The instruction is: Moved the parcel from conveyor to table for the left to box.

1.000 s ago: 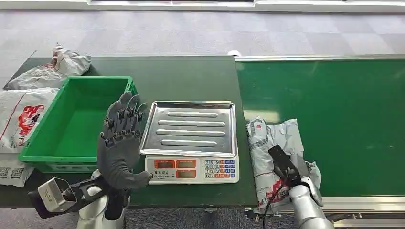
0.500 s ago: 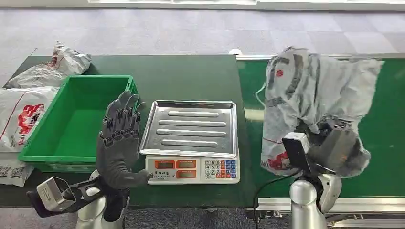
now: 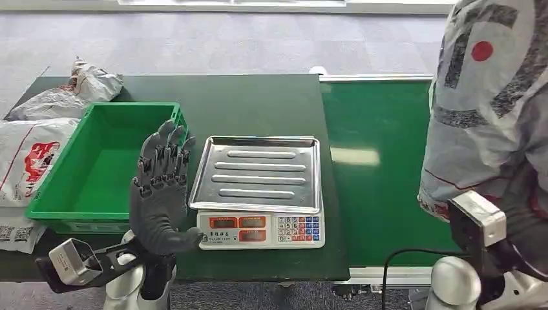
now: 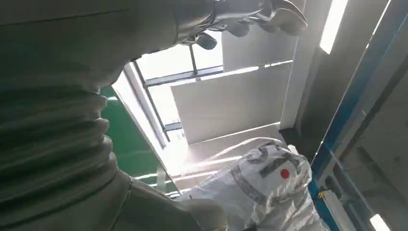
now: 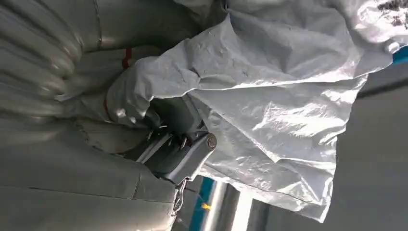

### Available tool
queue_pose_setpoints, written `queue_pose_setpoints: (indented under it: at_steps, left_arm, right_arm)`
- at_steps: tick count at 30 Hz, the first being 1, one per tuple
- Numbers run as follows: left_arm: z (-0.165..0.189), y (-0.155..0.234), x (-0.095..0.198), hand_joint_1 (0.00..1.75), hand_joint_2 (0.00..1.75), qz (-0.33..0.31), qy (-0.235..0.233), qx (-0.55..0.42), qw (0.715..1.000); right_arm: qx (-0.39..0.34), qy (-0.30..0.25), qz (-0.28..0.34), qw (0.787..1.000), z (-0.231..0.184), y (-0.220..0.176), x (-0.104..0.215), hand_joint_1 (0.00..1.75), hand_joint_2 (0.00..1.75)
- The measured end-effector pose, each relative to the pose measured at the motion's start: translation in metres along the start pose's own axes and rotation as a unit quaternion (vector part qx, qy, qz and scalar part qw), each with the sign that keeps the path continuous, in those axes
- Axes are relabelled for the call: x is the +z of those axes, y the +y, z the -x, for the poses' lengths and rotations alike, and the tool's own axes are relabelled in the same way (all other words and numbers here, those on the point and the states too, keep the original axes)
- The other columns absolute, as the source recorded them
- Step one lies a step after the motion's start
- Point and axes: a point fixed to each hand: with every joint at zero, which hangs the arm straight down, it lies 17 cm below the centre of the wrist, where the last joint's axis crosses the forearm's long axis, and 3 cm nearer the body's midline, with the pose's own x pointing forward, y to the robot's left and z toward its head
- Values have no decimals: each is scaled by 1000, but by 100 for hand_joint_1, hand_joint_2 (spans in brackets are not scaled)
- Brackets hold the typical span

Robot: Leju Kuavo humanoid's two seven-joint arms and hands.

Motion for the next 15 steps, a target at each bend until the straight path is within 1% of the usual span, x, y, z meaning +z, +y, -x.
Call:
queue_pose_setpoints:
  at_steps: [1,2,3,5,6,8,10,12,15]
  left_arm:
    - [0,0,-1,0,175,-2,-1,0,1000]
    - [0,0,-1,0,175,-2,-2,2,1000]
    - [0,-1,-2,0,175,-1,-5,4,1000]
    - [-1,-6,-6,0,175,6,-14,12,1000]
    - [0,-8,-9,0,175,9,-17,15,1000]
    - [2,-14,-14,0,175,19,-22,23,999]
    - [3,-19,-19,0,175,24,-27,26,999]
    - [4,-21,-22,0,175,26,-31,26,999]
    - [5,-23,-22,0,175,25,-32,27,999]
  right_arm:
    - [-25,0,2,1000,-3,3,2,175,175]
    - [-63,0,-6,998,-10,16,7,175,175]
    - [-96,-4,-21,995,-23,35,13,175,175]
    - [-175,-4,-71,982,-58,82,27,175,175]
    - [-212,-3,-95,973,-77,104,33,175,175]
    - [-283,-1,-150,947,-127,151,51,175,175]
    - [-333,-6,-190,923,-174,179,66,175,175]
    - [-367,-15,-220,904,-211,195,78,175,175]
    - [-389,-42,-256,884,-253,207,96,175,175]
